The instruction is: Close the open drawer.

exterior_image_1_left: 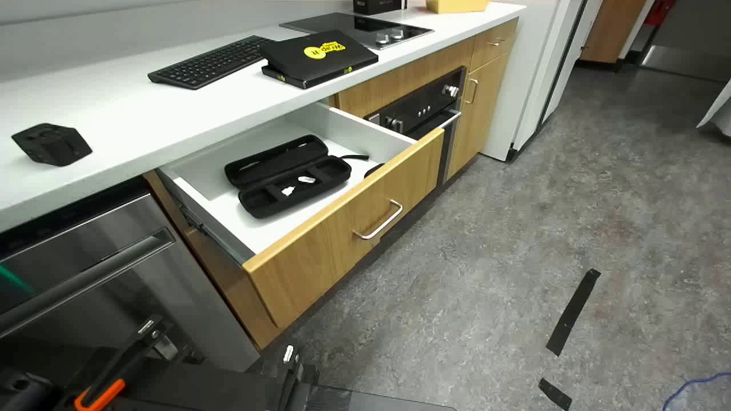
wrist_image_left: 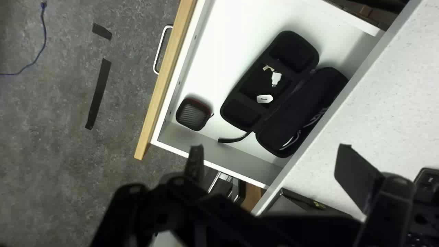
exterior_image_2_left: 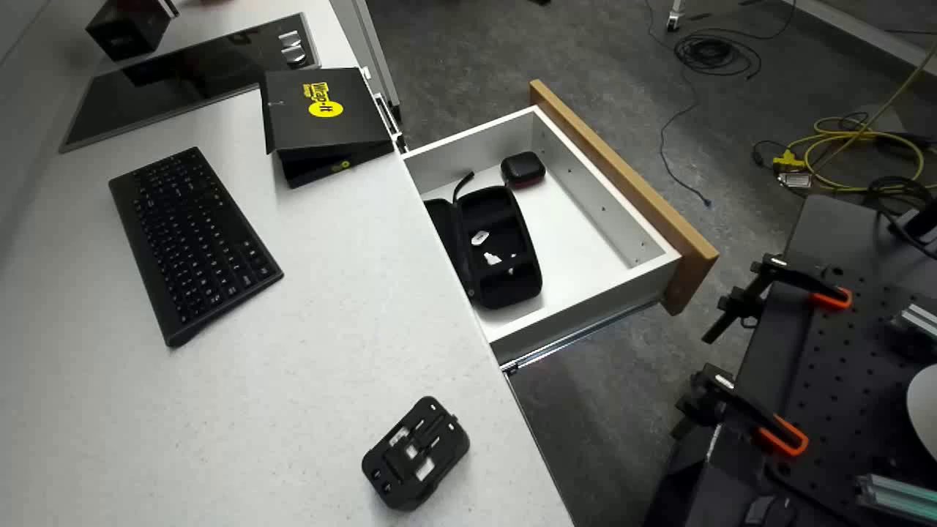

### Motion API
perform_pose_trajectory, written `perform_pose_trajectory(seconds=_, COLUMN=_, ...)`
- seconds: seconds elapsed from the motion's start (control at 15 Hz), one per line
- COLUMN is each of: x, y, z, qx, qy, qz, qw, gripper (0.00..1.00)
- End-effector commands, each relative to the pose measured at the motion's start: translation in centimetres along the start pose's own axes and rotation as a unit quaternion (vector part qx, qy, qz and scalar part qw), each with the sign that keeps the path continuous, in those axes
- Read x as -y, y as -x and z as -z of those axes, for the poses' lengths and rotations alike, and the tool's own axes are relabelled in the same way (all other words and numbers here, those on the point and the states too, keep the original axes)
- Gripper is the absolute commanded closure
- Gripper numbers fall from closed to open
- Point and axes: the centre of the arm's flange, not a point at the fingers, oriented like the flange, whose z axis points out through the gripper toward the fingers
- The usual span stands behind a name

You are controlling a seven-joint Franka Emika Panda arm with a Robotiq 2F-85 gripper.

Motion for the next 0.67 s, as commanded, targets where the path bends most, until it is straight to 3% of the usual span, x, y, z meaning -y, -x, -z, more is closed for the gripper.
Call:
perform_pose_trajectory(seconds=0.0, x=0.0, y=0.0, z=-0.1, qx=0.001, qy=0.0, qz=0.0, qw=1.0, gripper=0.0)
perform_pose_trajectory(seconds=0.33, x=-0.4, y=-0.6, z=-0.6, qx=0.011, qy=-0.007, qz=-0.005, qw=0.9999, gripper=0.0)
perform_pose_trajectory(seconds=0.6, x=-5.1, y=-3.5, z=-6.2, qx=0.051, qy=-0.023, qz=-0.045, qw=0.9974, gripper=0.0)
